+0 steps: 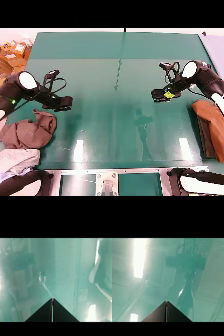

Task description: Fold the shirts.

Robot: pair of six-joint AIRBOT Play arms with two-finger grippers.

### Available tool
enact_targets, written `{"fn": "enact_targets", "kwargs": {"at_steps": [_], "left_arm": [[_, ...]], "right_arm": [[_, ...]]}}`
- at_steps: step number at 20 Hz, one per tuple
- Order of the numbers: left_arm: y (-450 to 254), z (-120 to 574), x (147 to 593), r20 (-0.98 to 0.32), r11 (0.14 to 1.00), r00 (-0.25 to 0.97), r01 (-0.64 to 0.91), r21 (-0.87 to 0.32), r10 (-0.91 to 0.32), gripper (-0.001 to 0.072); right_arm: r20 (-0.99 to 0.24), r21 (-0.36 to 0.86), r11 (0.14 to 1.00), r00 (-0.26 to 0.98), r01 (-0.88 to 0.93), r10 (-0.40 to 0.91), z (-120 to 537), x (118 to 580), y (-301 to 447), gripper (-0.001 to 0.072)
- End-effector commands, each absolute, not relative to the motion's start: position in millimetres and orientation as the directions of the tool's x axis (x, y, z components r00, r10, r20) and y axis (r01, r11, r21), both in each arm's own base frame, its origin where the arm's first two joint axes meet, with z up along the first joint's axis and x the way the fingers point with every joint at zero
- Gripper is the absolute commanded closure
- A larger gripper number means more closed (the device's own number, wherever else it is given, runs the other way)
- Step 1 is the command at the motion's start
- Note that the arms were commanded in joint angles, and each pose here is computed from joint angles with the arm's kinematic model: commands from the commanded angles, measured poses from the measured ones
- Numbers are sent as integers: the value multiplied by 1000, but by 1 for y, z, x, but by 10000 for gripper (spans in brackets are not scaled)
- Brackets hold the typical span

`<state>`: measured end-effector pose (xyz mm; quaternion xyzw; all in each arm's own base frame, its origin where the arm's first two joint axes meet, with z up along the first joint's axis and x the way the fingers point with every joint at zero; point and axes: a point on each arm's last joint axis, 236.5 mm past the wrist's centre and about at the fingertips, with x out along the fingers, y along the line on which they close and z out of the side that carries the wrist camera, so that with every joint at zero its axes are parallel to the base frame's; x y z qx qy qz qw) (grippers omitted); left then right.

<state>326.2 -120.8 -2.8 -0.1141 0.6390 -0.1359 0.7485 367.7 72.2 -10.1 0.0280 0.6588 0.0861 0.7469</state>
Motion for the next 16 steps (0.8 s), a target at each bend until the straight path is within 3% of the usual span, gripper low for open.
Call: {"fn": "enact_targets", "kwargs": {"at_steps": [1, 2, 3, 4, 5, 7, 9, 13, 16], "left_arm": [[-115, -4, 330, -932, 947, 164, 65, -316, -322, 680], [-110, -6, 330, -939, 953, 166, 69, -295, -303, 679], [-101, -9, 331, -950, 964, 167, 78, -254, -263, 541], [-86, -12, 329, -966, 978, 159, 82, -192, -203, 48], [-63, -16, 326, -984, 994, 145, 54, -98, -105, -6], [-6, -19, 312, -987, 990, 87, 34, 140, 137, -3], [53, -15, 292, -928, 928, 11, -26, 373, 373, -3], [99, -51, 235, -903, 905, -185, -113, 411, 387, -3], [119, -74, 212, -911, 895, -228, -212, 391, 344, -1]], "right_arm": [[-979, 156, 983, 117, -93, 166, -10, 368, 73, 698], [-979, 156, 983, 117, -93, 166, -10, 368, 73, 698], [-979, 155, 984, 117, -93, 166, -10, 368, 73, 698], [-979, 155, 984, 117, -92, 166, -10, 368, 73, 698], [-979, 155, 984, 117, -93, 166, -10, 368, 73, 698], [-979, 155, 984, 117, -93, 166, -10, 368, 73, 698], [-979, 155, 984, 117, -93, 166, -10, 368, 73, 698], [-979, 156, 983, 117, -93, 166, -10, 368, 73, 698], [-979, 155, 984, 117, -93, 166, -10, 368, 73, 698]]}}
